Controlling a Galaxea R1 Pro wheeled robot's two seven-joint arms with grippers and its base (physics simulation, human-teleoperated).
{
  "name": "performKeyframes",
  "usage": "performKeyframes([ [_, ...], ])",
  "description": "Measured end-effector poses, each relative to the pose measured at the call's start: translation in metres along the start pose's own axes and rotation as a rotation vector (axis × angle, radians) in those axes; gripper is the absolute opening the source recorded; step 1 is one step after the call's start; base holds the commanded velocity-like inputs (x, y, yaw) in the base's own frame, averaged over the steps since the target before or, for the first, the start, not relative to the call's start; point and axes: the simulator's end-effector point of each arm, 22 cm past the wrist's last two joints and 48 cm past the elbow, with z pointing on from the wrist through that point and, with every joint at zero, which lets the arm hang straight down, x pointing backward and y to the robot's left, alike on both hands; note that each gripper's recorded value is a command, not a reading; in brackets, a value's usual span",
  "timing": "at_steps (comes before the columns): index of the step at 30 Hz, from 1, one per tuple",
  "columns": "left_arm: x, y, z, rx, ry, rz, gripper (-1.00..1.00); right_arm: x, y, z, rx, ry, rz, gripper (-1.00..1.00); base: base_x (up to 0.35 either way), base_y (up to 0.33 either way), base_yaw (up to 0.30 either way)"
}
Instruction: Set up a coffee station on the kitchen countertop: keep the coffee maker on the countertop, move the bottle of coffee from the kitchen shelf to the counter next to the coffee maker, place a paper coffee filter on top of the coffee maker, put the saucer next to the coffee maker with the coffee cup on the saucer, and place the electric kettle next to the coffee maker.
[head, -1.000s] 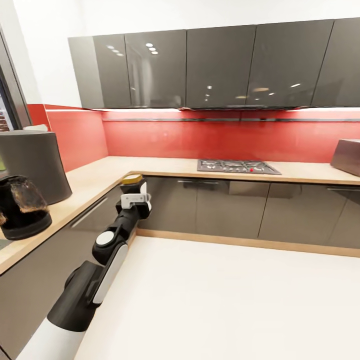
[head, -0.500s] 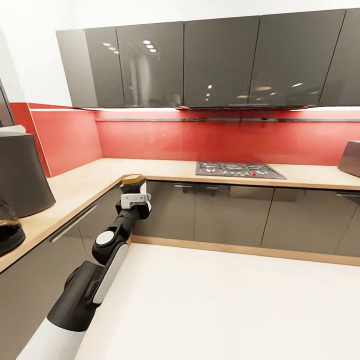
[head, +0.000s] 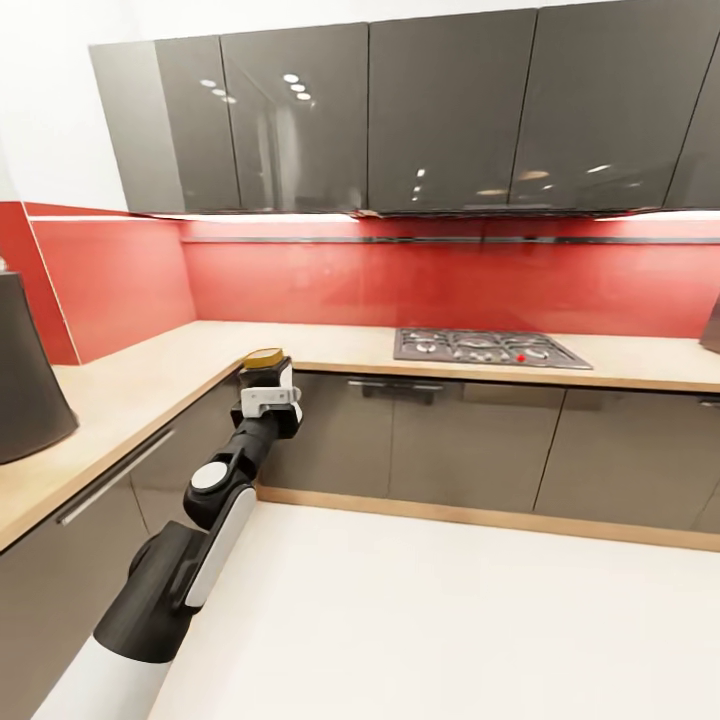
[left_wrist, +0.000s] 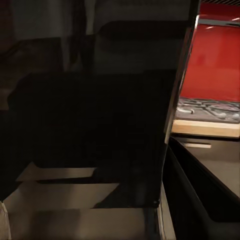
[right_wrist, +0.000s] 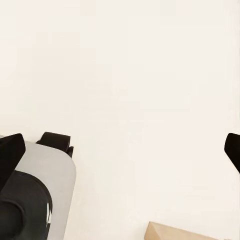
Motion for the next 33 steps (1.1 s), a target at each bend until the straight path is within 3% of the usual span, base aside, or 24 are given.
performKeyframes([
  [13,-0.0006,0.0018,0.0001,-0.003,-0.002,0.000,-1.00,-0.0002,0.0001,0.0000,0.001,0.000,0.000,1.00,0.326,-0.031,0.028],
  [21,-0.0006,0.0026,0.0006,-0.005,-0.003,-0.002,-1.00,-0.0003,0.0007,0.0003,0.000,0.000,0.001,1.00,0.070,-0.016,0.251],
  [33,-0.0014,0.0032,0.0003,-0.007,-0.006,-0.003,-1.00,0.0022,0.0022,-0.0001,-0.008,0.007,-0.032,1.00,0.210,-0.168,0.025],
])
